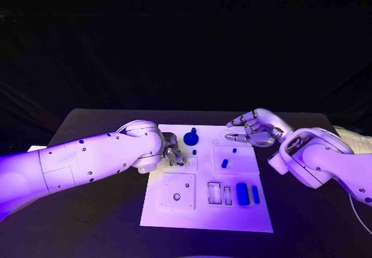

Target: Assemble the parts on the task board

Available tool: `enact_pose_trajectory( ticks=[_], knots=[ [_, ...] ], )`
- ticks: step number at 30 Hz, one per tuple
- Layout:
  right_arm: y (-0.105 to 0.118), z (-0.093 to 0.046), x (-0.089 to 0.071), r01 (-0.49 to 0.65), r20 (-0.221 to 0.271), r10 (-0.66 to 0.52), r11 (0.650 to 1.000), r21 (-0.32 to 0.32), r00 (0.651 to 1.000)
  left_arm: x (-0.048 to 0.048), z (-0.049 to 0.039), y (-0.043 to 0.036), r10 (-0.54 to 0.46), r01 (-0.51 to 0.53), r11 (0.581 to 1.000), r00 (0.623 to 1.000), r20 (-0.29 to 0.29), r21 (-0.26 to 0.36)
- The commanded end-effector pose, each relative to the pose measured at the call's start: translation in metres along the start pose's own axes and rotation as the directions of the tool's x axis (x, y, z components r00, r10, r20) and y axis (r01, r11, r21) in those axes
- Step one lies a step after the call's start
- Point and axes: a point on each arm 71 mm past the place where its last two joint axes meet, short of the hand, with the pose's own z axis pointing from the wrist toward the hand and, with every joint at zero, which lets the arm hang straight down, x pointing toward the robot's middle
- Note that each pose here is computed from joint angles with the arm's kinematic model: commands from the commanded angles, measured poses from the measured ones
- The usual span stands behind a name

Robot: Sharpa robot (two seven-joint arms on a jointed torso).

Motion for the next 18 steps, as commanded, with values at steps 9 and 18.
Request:
enact_pose_trajectory(
  ticks=[9, 18],
  knots=[
    [0.0014, -0.0004, 0.0022, 0.002, -0.013, -0.002, 1.0, -0.007, 1.0, 0.007, 0.0051, 0.001, 0.046, -0.051, 0.997, 0.996, -0.073, -0.062],
    [0.0018, -0.001, 0.0024, 0.002, -0.015, -0.002, 1.0, -0.006, 1.0, 0.007, 0.0065, 0.0007, 0.054, -0.06, 0.996, 0.995, -0.083, -0.065]
  ],
)
